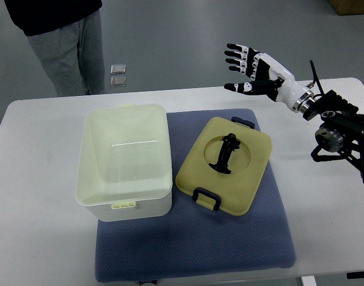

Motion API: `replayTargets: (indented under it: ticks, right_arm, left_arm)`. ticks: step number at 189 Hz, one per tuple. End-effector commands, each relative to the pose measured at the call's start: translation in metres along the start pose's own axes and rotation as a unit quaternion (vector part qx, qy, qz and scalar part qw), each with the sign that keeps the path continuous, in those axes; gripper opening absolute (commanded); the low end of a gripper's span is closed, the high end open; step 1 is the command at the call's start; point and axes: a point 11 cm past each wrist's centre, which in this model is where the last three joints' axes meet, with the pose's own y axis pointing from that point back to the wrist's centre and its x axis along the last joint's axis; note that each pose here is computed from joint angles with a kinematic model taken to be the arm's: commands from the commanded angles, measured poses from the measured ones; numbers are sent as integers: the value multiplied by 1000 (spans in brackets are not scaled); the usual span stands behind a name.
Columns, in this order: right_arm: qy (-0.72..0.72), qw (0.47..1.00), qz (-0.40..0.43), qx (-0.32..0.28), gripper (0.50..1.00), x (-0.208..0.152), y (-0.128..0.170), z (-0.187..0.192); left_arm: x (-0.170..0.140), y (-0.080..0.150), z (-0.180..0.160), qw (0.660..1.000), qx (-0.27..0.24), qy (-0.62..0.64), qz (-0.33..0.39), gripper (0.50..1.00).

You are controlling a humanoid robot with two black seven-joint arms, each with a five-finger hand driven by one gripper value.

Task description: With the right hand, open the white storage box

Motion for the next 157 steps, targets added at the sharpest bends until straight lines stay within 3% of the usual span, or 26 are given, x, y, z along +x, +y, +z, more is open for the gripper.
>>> replayTargets:
  ticks: [1, 41, 59, 157]
  right_arm:
    - [-78, 996, 51, 1, 919, 5, 7, 19]
    - [-185, 975, 122, 18, 919, 14, 23, 38]
    - [-219, 966, 138, 19, 921, 0, 22, 52]
    - [-210, 959, 191, 2, 928, 13, 35, 77]
  left_arm:
    - [0, 0, 0, 1000, -1, 0, 0, 1000]
    - [0, 0, 0, 1000, 0, 0, 0, 1000]
    - [0, 0, 0, 1000, 0, 0, 0, 1000]
    - [0, 0, 0, 1000, 0, 0, 0, 1000]
